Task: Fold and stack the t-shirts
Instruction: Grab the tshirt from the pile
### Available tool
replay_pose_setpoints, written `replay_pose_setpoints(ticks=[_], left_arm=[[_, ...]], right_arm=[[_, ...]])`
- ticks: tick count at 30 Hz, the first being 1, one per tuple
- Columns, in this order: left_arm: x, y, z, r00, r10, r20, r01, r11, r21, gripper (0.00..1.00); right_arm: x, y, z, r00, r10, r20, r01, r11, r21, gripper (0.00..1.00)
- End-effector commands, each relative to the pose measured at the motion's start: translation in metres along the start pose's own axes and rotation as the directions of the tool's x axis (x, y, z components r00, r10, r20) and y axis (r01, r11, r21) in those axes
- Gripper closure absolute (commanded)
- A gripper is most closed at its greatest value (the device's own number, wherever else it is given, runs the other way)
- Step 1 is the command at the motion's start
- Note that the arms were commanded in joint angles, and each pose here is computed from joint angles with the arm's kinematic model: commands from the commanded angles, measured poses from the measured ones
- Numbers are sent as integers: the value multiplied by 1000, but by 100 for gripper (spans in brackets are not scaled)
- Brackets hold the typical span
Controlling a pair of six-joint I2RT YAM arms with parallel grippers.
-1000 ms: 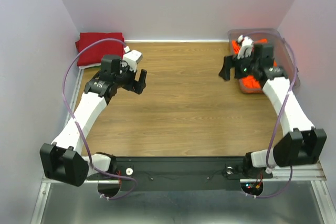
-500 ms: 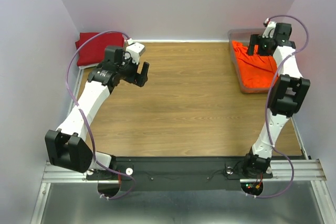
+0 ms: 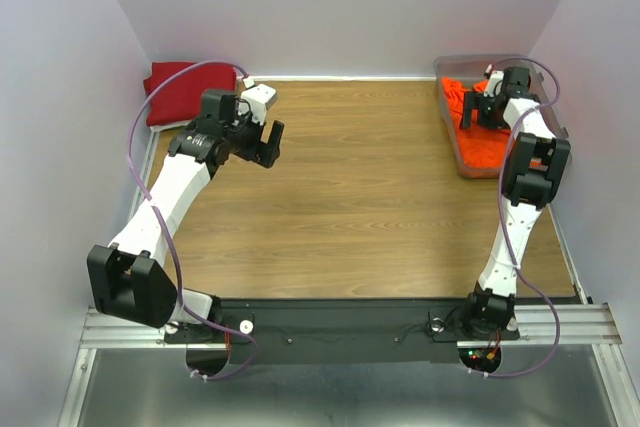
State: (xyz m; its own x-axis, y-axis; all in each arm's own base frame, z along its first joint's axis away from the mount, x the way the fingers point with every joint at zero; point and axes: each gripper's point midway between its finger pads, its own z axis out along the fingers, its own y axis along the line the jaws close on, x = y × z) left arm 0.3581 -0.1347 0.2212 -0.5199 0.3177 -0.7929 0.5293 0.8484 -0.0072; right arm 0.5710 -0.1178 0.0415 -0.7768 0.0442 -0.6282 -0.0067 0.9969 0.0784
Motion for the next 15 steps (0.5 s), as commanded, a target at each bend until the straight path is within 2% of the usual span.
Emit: replay_pose_setpoints(ticks=[1, 3, 4, 6, 7, 8, 9, 10, 13, 15], left_arm=[[0, 4, 1, 1000, 24, 13, -24, 1000, -20, 1], [-1, 6, 1, 1000, 23, 15, -22, 999, -26, 1], [-2, 6, 1, 999, 27, 17, -27, 999, -24, 1], [-3, 6, 0, 999, 30, 21, -30, 999, -26, 1], [-5, 7, -1, 999, 32, 25, -31, 999, -28, 1], [-7, 7, -2, 999, 33, 28, -32, 999, -29, 1], [-8, 7, -3, 999, 35, 30, -34, 999, -27, 1], [-10, 8, -4, 999, 37, 34, -36, 999, -31, 1], [-16, 8, -9, 998, 46, 50, -44, 999, -32, 1], [-20, 9, -13, 997, 49, 65, -46, 998, -38, 1]], right_arm=[[8, -5, 10, 1000, 10, -17, -9, 1000, 18, 1], [16, -5, 12, 999, 12, -36, -12, 1000, 23, 8], [18, -6, 13, 999, 15, -42, -14, 999, 32, 21], [18, -9, 10, 999, 13, -44, -11, 999, 45, 42], [18, -9, 7, 999, 5, -43, -3, 999, 47, 59], [11, -9, -2, 1000, -4, -28, 6, 999, 54, 68], [5, -10, -8, 1000, -24, -16, 25, 998, 58, 88], [1, -11, -15, 999, -33, -9, 33, 997, 70, 97], [-30, -15, -53, 996, -62, 67, 55, 994, 97, 99], [-63, -14, -94, 984, -81, 161, 63, 991, 115, 99]])
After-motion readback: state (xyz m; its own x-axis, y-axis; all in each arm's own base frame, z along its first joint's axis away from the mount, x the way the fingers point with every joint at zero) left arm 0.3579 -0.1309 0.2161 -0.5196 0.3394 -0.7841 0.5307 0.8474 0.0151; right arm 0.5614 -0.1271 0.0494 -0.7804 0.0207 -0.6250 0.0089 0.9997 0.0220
